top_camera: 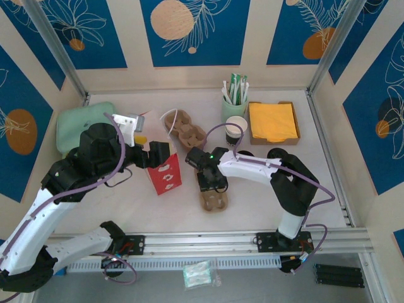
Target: Pack the takeout coffee
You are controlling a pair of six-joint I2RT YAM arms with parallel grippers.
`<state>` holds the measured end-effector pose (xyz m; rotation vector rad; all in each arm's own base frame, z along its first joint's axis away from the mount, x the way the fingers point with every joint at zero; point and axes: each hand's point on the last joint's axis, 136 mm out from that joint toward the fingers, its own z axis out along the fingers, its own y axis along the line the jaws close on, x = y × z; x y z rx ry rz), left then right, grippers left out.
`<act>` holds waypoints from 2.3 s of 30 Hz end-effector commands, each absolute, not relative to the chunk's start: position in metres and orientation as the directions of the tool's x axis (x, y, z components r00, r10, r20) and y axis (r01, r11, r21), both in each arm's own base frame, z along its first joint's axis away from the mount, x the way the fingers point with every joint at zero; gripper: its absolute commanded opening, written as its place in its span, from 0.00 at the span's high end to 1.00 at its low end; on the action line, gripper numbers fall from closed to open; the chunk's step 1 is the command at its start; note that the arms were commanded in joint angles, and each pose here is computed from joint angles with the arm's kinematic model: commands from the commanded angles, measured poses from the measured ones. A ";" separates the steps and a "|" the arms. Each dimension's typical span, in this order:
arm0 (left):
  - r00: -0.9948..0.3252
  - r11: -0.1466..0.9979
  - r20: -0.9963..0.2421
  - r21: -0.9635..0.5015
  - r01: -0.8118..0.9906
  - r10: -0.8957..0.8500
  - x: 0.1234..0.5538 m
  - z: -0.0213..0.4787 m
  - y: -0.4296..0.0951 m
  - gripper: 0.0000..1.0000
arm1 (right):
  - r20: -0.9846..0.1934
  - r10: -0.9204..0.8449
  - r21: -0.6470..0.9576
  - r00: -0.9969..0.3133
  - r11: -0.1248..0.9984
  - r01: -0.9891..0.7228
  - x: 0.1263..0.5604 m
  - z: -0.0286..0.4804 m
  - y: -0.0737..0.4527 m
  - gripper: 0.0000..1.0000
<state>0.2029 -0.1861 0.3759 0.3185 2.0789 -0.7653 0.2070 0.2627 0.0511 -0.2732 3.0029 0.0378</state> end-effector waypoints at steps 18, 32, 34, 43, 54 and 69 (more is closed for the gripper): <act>-0.561 0.776 -0.827 -0.375 0.506 -0.034 0.202 0.389 -0.185 0.01 | -0.208 -0.166 0.035 -0.964 0.984 -0.177 0.212 0.082 0.258 0.69; -0.599 0.791 -0.787 -0.270 0.549 0.147 0.219 0.384 -0.208 0.01 | -0.319 -0.049 0.179 -0.947 0.978 -0.111 0.217 0.139 0.222 0.69; -0.604 0.825 -0.775 -0.210 0.524 0.187 0.226 0.377 -0.204 0.01 | -0.325 -0.023 0.205 -0.945 0.974 -0.094 0.217 0.145 0.213 0.70; -0.663 0.872 -0.668 -0.042 0.487 0.338 0.236 0.334 -0.191 0.00 | -0.353 0.096 0.324 -0.931 0.946 -0.025 0.218 0.162 0.171 0.70; -0.736 0.830 -0.521 -0.091 0.550 0.431 0.228 0.282 -0.223 0.01 | -0.354 0.144 0.378 -0.924 0.926 -0.001 0.222 0.162 0.155 0.71; -0.765 0.791 -0.448 -0.179 0.585 0.463 0.214 0.253 -0.257 0.00 | -0.372 0.169 0.406 -0.913 0.914 0.004 0.232 0.171 0.147 0.73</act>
